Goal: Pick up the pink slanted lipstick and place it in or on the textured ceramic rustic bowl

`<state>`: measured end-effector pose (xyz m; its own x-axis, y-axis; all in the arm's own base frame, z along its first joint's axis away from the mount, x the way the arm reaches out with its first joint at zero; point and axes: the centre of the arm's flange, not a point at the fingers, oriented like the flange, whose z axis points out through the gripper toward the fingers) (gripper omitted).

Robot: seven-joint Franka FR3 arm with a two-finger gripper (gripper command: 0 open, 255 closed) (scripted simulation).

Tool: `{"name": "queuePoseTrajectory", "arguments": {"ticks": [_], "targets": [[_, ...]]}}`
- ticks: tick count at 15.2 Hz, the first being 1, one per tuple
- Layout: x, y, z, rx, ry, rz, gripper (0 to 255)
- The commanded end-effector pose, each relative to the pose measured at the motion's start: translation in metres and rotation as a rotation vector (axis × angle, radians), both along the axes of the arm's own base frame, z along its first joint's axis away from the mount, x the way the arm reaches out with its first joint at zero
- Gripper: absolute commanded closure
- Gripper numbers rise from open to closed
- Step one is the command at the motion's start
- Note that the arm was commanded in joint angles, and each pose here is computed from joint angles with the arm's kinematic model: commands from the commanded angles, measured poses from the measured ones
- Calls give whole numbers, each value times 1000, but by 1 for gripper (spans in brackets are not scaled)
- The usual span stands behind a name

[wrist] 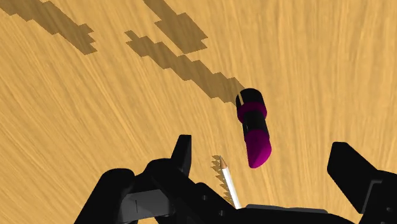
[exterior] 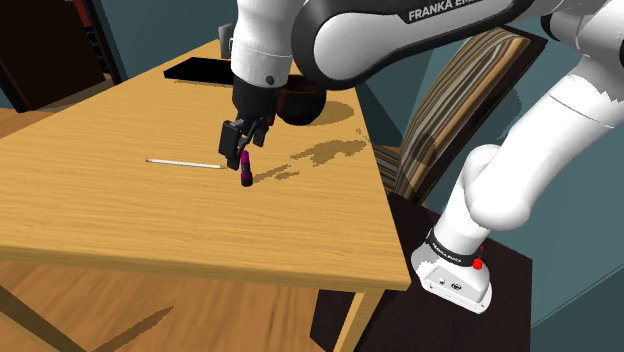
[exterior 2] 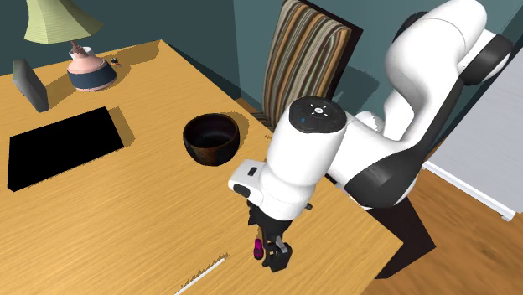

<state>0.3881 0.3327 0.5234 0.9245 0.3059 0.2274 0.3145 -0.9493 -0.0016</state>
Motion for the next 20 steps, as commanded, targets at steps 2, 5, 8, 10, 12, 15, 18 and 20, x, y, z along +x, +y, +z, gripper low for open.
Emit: {"name": "queuePoseTrajectory", "arguments": {"ticks": [2, 5, 8, 10, 12, 15, 18, 20], "targets": [[3, 2, -15, 1, -1, 1, 0], [6, 3, -28, 1, -1, 1, 0], [6, 3, -28, 1, -1, 1, 0], [6, 3, -28, 1, -1, 1, 0], [5, 3, -28, 1, -1, 1, 0], [5, 3, -28, 1, -1, 1, 255], [5, 3, -28, 1, -1, 1, 255], [5, 3, -28, 1, -1, 1, 255]]}}
